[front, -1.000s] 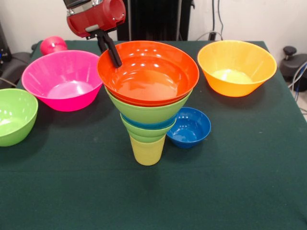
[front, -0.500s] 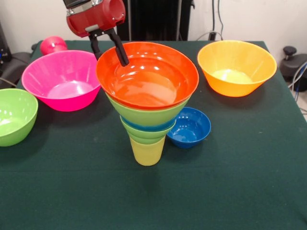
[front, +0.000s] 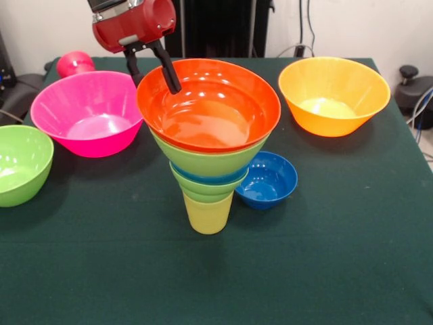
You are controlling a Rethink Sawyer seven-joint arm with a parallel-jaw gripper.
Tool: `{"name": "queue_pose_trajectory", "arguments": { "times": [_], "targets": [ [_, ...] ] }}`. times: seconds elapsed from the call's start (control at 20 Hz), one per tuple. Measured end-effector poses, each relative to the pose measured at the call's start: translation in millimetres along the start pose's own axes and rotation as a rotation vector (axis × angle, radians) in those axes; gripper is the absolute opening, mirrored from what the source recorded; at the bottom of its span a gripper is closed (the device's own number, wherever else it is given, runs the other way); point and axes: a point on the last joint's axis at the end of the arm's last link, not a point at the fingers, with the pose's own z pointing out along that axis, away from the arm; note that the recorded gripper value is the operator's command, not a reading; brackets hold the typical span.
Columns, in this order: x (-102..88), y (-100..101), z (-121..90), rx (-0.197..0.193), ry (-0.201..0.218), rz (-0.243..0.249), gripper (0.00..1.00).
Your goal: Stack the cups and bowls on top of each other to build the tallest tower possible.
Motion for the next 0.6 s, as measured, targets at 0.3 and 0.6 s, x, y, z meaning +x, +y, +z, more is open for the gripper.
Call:
{"name": "queue_pose_trajectory", "arguments": {
  "times": [0.3, 0.6],
  "targets": [
    [-1.2, 0.3, -0.1, -0.001, -0.001, -0.002, 1.0],
    [-4.8, 2.6, -3.4, -0.007, -0.008, -0.005, 1.0]
  ]
}}
